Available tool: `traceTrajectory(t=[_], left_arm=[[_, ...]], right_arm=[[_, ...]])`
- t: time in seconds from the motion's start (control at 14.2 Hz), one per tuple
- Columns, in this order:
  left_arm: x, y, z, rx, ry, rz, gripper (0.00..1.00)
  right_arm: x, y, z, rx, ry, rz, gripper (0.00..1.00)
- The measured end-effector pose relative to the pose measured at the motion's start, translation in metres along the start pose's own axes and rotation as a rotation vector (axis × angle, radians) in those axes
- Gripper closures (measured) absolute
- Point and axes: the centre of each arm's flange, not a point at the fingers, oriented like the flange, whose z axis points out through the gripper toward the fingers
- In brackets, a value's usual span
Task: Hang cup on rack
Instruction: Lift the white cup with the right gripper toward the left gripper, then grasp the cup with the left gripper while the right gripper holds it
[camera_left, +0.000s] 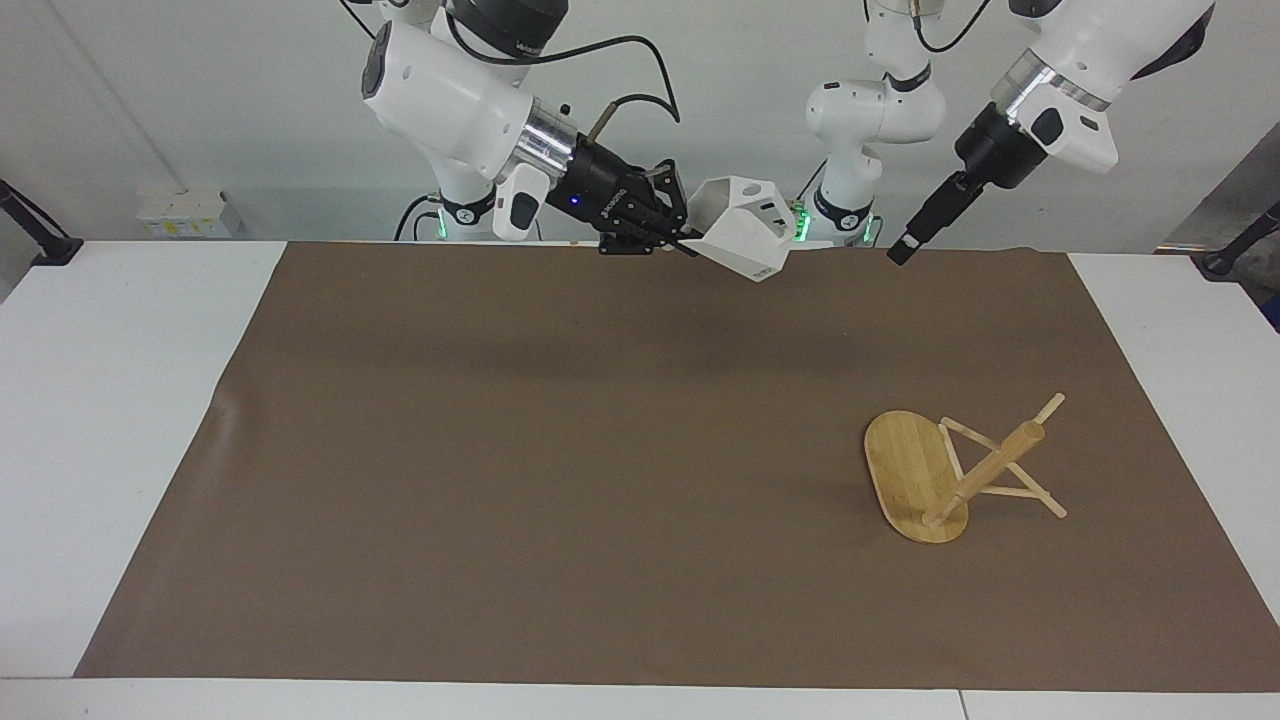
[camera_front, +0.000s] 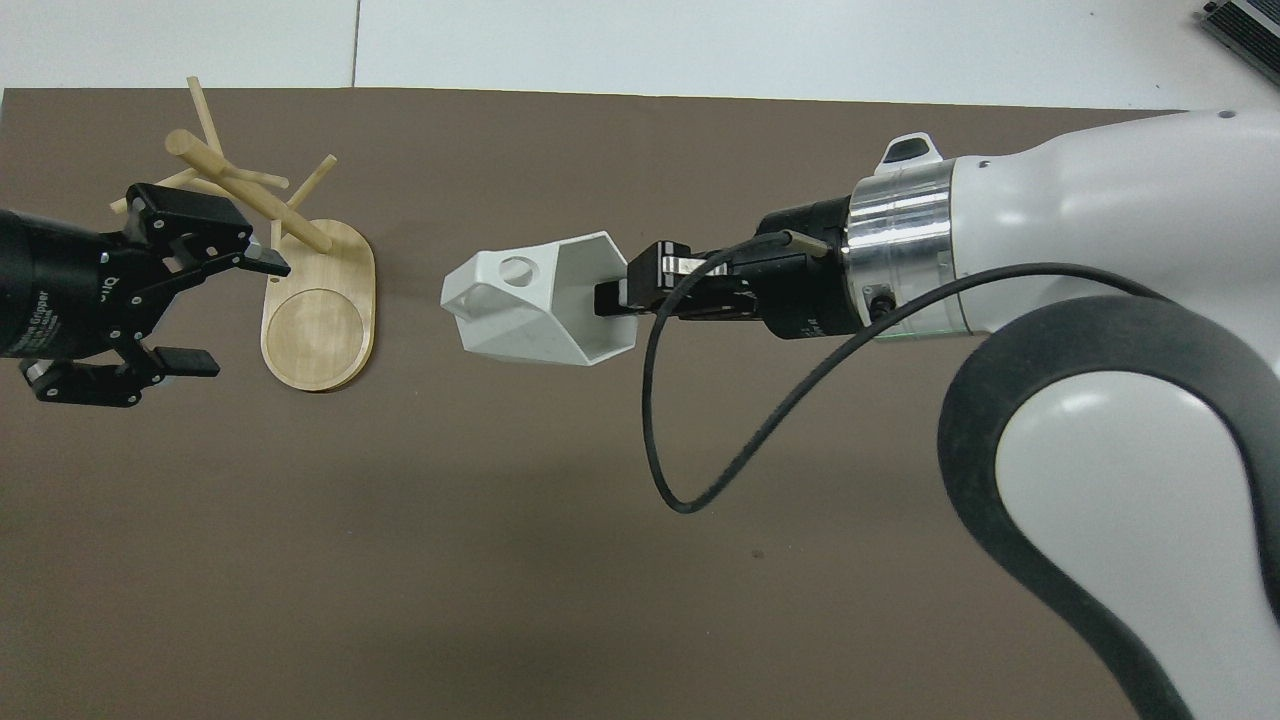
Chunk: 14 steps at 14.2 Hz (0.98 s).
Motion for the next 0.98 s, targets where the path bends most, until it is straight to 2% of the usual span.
traceTrajectory(t=[0.21, 0.35, 0.49, 0.63, 0.84, 0.98], left_arm=[[-0.019, 0.008, 0.007, 0.0, -0.017, -0.184, 0.0], [-0.023, 0.014, 0.005, -0.043, -0.047, -0.328, 0.0], [-0.02, 0.02, 0.005, -0.082, -0.069, -0.423, 0.0], [-0.013, 0.022, 0.009, -0.09, -0.09, -0.466, 0.0], [0.008, 0.039, 0.027, -0.037, -0.139, -0.496, 0.0], [0.019, 0.055, 0.039, -0.003, -0.168, -0.519, 0.0]], right_arm=[[0.003, -0.006, 0.025, 0.055, 0.092, 0.106, 0.93], [0.003, -0.008, 0.034, 0.068, 0.113, 0.156, 0.93], [0.004, -0.009, 0.033, 0.073, 0.112, 0.185, 0.93], [0.004, -0.01, 0.034, 0.074, 0.11, 0.194, 0.93], [0.004, -0.008, 0.035, 0.07, 0.101, 0.197, 0.93], [0.001, -0.007, 0.038, 0.058, 0.058, 0.186, 0.93]])
